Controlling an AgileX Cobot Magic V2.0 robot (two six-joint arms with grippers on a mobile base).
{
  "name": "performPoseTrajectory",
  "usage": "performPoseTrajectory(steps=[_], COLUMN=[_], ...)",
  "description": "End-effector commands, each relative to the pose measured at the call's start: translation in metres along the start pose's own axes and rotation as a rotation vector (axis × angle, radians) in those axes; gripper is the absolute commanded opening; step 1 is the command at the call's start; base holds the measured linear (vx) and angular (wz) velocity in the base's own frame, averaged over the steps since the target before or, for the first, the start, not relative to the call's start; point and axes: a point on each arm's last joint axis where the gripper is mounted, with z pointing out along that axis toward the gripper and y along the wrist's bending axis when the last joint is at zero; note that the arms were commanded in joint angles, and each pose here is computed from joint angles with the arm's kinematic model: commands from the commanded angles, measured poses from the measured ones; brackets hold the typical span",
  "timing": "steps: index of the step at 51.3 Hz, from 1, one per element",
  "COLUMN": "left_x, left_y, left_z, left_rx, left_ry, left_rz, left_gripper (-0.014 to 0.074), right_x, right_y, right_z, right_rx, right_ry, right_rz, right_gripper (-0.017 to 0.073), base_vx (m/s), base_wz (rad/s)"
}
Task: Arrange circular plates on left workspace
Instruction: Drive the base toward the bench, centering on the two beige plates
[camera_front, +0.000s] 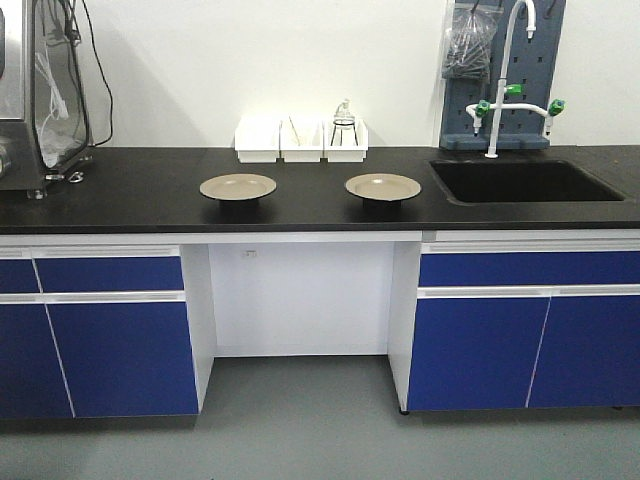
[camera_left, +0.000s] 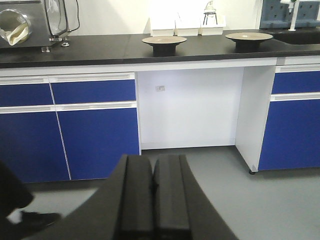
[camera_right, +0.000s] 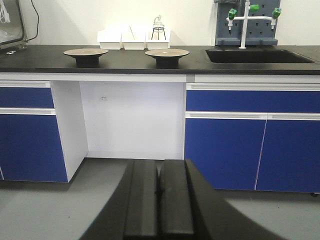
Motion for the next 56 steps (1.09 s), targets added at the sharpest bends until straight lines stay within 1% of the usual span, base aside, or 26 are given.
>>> performPoseTrajectory(steps=[1,36,56], left_x=[-0.0019,-0.0019,-0.0019], left_y=[0.0013,0.0013,0.0013], left_z=[-0.0001,-0.0001,-0.0001], left_rx=[-0.014,-0.014,-0.014], left_ry=[-0.081,-0.081,-0.081], left_rz=[-0.014,-0.014,-0.014], left_gripper=[0.0,0.0,0.0], right_x=[-0.0005,-0.0005,-0.0005], right_y=[0.0,0.0,0.0], right_z=[0.0,0.0,0.0], right_rx=[0.004,0.004,0.004], right_ry=[-0.07,-0.07,-0.07], right_rz=[-0.012,-0.012,-0.012], right_gripper=[-0.0003,-0.0003,-0.0003], base_vx=[0.0,0.01,0.18], base_wz=[0.0,0.01,0.0])
